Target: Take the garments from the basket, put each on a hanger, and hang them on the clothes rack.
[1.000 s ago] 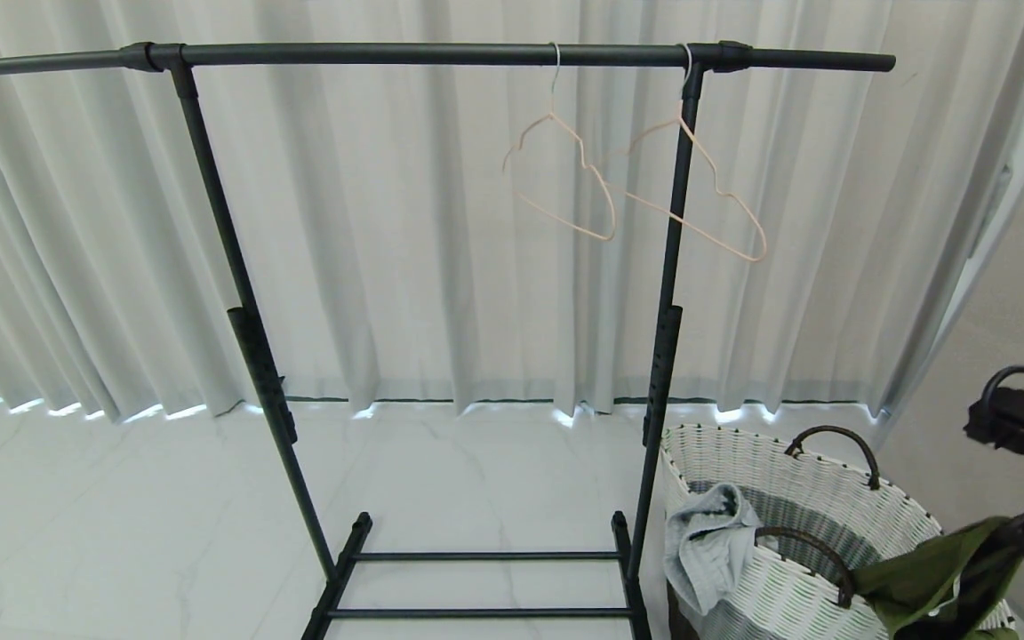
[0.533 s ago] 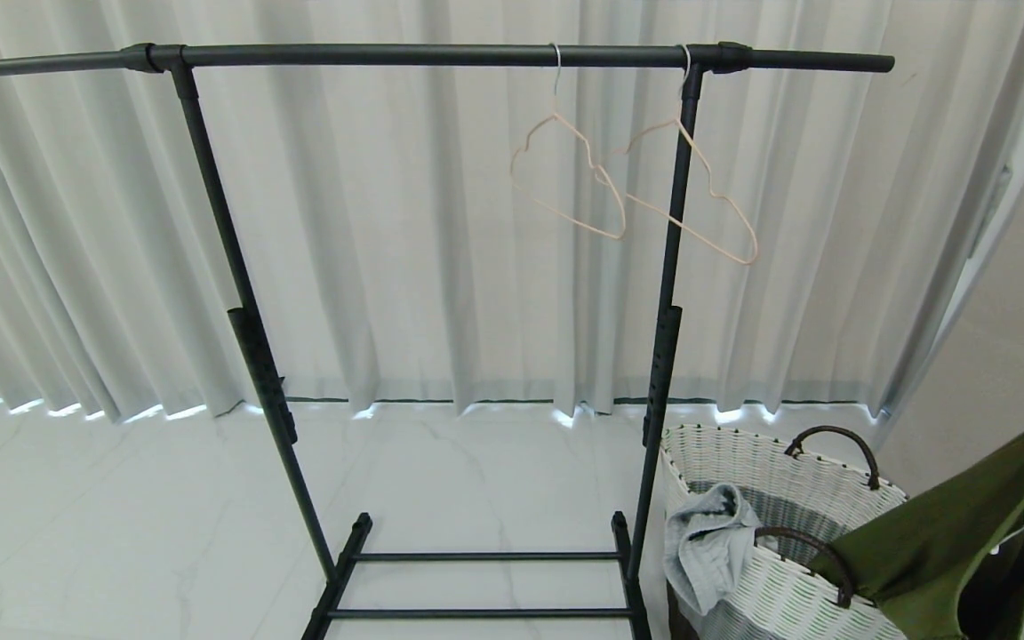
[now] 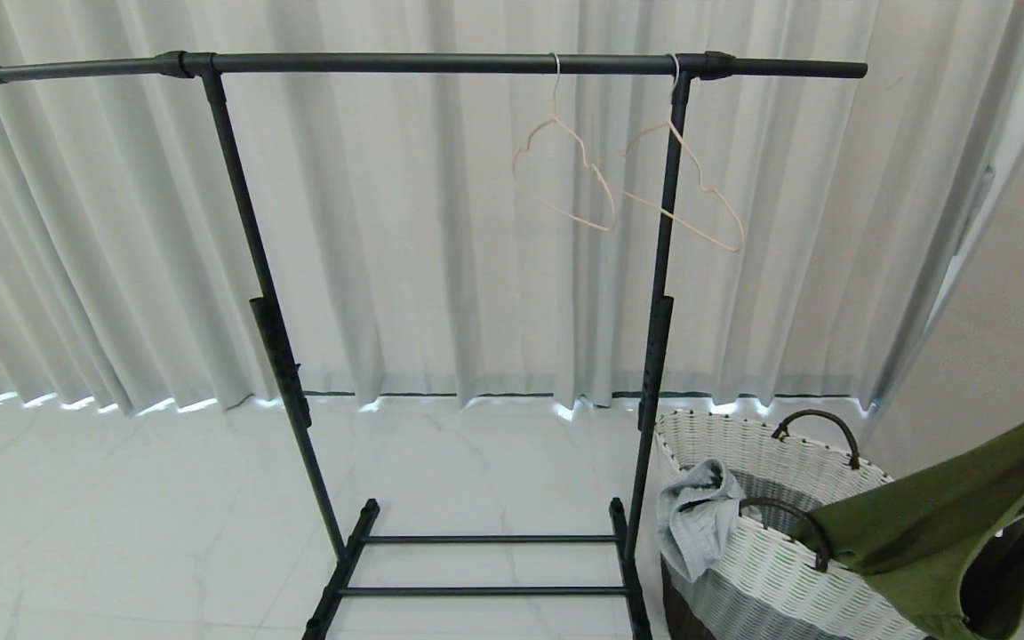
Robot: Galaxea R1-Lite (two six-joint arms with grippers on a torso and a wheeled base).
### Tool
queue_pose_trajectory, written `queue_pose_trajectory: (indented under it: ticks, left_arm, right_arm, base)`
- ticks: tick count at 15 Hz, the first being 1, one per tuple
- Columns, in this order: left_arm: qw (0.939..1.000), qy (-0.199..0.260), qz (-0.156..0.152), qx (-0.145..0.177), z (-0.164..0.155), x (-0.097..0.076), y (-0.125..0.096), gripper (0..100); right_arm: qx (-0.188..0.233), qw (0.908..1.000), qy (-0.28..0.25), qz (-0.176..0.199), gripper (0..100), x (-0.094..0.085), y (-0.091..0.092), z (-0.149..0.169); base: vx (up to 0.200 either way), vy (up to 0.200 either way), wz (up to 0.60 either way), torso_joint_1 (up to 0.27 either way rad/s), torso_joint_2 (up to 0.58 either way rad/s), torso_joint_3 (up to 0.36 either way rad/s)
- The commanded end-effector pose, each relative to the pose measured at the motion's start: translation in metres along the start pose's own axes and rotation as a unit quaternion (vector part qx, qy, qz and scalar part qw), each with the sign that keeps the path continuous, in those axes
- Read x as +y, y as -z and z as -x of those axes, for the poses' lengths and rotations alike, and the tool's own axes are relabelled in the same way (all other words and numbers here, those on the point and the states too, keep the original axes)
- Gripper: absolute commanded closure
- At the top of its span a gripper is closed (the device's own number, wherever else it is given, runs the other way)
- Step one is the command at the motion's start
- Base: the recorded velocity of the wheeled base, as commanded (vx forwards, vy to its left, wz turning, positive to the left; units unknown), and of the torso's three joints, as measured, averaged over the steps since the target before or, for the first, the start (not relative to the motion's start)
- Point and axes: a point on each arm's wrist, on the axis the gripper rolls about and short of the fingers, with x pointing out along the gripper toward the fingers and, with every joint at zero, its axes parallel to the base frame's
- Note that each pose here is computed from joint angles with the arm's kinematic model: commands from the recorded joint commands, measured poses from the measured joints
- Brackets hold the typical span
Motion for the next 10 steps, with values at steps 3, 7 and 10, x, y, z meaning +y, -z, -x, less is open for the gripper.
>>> queue_pose_trajectory:
  ticks: [3,7,10]
  left_arm:
    - [1.0000,0.000,0.000,0.000,0.0000,0.0000,0.0001,0]
    - [1.0000,0.000,-0.001,0.000,0.0000,0.0000,0.0001,0]
    - [1.0000,0.000,-0.001,0.000,0.0000,0.0000,0.0001,0]
  right_arm:
    - [0.000,1.0000,-0.008,0.005,100,0.0019,-0.0012,-0.0018]
    - [0.000,0.9999,-0.009,0.006,100,0.0021,-0.0014,-0.0023]
    - [0.001,0.9999,-0.009,0.006,100,0.0022,-0.0014,-0.0035]
  base:
    - [0.000,0.000,0.00,0.000,0.00,0.000]
    - [0.000,0.200,0.00,0.005,0.00,0.000]
    - [0.000,0.200,0.00,-0.001,0.00,0.001]
